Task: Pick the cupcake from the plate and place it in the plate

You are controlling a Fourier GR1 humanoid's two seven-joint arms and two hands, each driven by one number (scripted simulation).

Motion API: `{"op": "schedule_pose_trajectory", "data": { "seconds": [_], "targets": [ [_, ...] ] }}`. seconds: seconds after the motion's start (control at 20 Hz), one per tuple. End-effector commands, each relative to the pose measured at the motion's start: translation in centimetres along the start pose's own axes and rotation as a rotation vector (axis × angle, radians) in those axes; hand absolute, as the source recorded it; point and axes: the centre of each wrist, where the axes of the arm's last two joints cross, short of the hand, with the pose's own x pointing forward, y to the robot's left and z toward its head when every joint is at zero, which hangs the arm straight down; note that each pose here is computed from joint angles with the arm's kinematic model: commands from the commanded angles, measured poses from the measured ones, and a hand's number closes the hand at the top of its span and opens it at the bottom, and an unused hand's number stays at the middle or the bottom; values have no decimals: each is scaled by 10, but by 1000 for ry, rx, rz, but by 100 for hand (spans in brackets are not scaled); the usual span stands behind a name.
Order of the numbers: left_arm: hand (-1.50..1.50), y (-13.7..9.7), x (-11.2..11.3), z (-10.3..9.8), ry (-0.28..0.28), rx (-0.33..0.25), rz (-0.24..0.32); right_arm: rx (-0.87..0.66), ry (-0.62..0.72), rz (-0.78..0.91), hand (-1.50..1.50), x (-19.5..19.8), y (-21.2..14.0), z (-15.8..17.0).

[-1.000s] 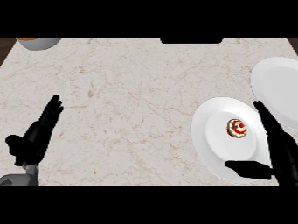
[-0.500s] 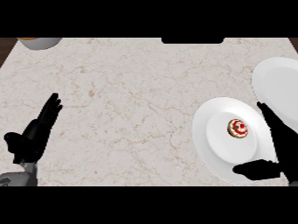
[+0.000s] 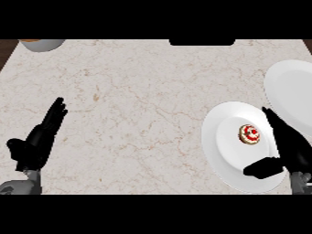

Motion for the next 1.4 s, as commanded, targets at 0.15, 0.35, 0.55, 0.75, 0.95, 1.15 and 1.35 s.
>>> {"op": "schedule_pose_trajectory", "data": {
  "seconds": [0.15,0.35,0.55,0.75,0.95,1.15,1.35],
  "targets": [
    [0,15,30,-9,-21,-14,12,17,27,46,-150,7,12,-27],
    [0,-13,21,1,0,6,-4,5,58,76,-150,-10,36,-21],
    [0,-1,1,2,-2,12,3,8,68,80,-150,-8,45,-39],
    [0,5,27,-4,-9,-6,1,113,-10,64,150,-16,42,-55],
    [0,-18,0,1,-4,3,9,100,-35,82,150,-32,56,-65],
    [0,1,5,-3,2,6,11,63,-84,83,150,-21,57,-63],
    [0,2,2,-3,-4,-13,0,-89,-141,124,150,3,31,-74]
  ]
}}
